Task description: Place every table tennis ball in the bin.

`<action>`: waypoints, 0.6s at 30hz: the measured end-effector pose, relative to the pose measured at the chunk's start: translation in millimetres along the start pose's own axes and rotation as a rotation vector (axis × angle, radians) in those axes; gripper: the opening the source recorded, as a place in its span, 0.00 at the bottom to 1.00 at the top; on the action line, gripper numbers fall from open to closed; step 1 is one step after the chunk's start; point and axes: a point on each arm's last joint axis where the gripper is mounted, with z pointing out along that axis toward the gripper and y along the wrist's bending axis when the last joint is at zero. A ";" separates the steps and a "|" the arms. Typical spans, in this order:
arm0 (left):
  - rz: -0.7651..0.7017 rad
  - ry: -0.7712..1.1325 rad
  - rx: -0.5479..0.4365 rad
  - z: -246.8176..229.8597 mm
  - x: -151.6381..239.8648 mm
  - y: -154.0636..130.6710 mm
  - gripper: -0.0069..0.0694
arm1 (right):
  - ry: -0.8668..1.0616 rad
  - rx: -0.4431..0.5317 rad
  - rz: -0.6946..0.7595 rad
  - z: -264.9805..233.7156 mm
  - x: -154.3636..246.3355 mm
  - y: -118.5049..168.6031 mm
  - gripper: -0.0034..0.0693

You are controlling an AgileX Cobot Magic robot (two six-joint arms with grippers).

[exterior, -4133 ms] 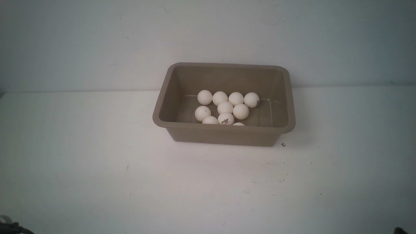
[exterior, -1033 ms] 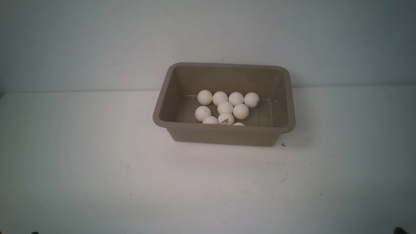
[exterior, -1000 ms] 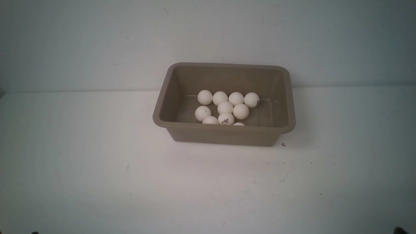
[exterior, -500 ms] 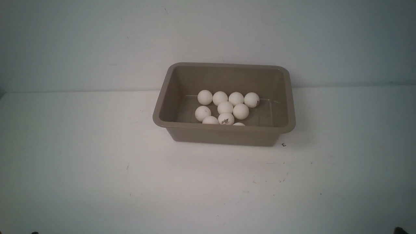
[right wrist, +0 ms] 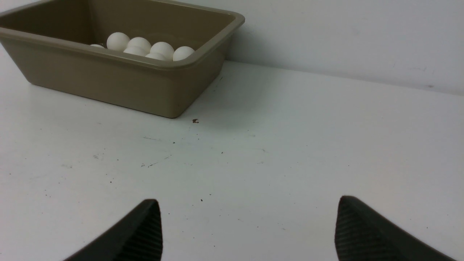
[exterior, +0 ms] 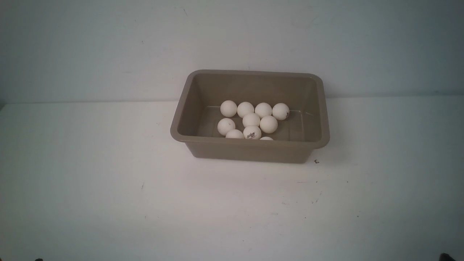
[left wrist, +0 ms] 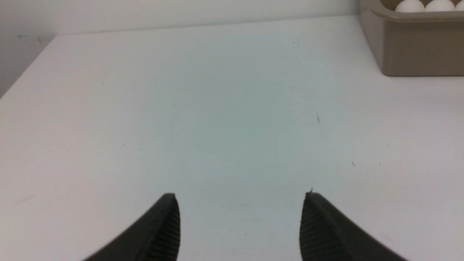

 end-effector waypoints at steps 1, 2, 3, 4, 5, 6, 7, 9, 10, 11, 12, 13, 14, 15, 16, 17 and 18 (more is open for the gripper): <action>0.000 0.000 0.000 0.0 0.0 0.0 0.62 | 0.000 0.000 0.000 0.0 0.0 0.0 0.85; 0.000 0.000 0.000 0.0 0.0 0.0 0.62 | 0.000 0.000 0.000 0.0 0.0 0.0 0.85; 0.000 0.000 0.000 0.0 0.0 0.0 0.62 | 0.000 0.000 0.000 0.0 0.0 0.0 0.85; 0.000 0.000 0.000 0.0 0.0 0.0 0.62 | 0.000 0.000 -0.001 0.0 0.0 0.0 0.85; 0.000 0.000 0.000 0.0 0.0 0.0 0.62 | 0.002 0.004 -0.014 0.0 0.1 -0.4 0.85; 0.000 0.000 0.000 0.0 0.0 0.0 0.62 | 0.002 0.005 -0.017 0.0 0.2 -0.5 0.85; 0.000 0.000 0.000 0.0 0.0 0.0 0.62 | 0.006 0.015 -0.047 0.0 0.5 -1.3 0.85; 0.000 0.000 0.000 0.0 0.0 0.0 0.62 | 0.006 0.023 -0.067 0.0 0.5 -2.1 0.85; 0.000 0.000 0.000 0.0 0.0 0.0 0.62 | 0.007 0.028 -0.065 0.0 0.5 -2.6 0.85; 0.000 0.000 0.000 0.0 0.0 0.0 0.62 | 0.007 0.030 -0.059 0.0 0.6 -2.8 0.85; 0.000 0.000 0.000 0.0 0.0 0.0 0.62 | 0.007 0.031 -0.041 0.0 0.6 -2.9 0.85; 0.000 0.000 0.000 0.0 0.0 0.0 0.62 | 0.007 0.032 -0.027 0.0 0.6 -2.9 0.85; 0.000 0.000 0.000 0.0 0.0 0.0 0.62 | 0.006 0.034 -0.010 -0.1 0.6 -3.1 0.85; 0.000 0.000 0.000 0.0 0.0 0.0 0.62 | 0.007 0.034 0.002 -0.1 0.6 -3.1 0.85; 0.000 0.000 0.000 0.0 0.0 0.0 0.62 | 0.007 0.037 0.011 -0.1 0.6 -3.3 0.85; 0.000 0.000 0.000 0.0 0.0 0.0 0.62 | 0.007 0.038 0.017 -0.1 0.7 -3.4 0.85; 0.000 0.000 0.000 0.0 0.0 0.0 0.62 | 0.007 0.038 0.022 -0.1 0.7 -3.5 0.85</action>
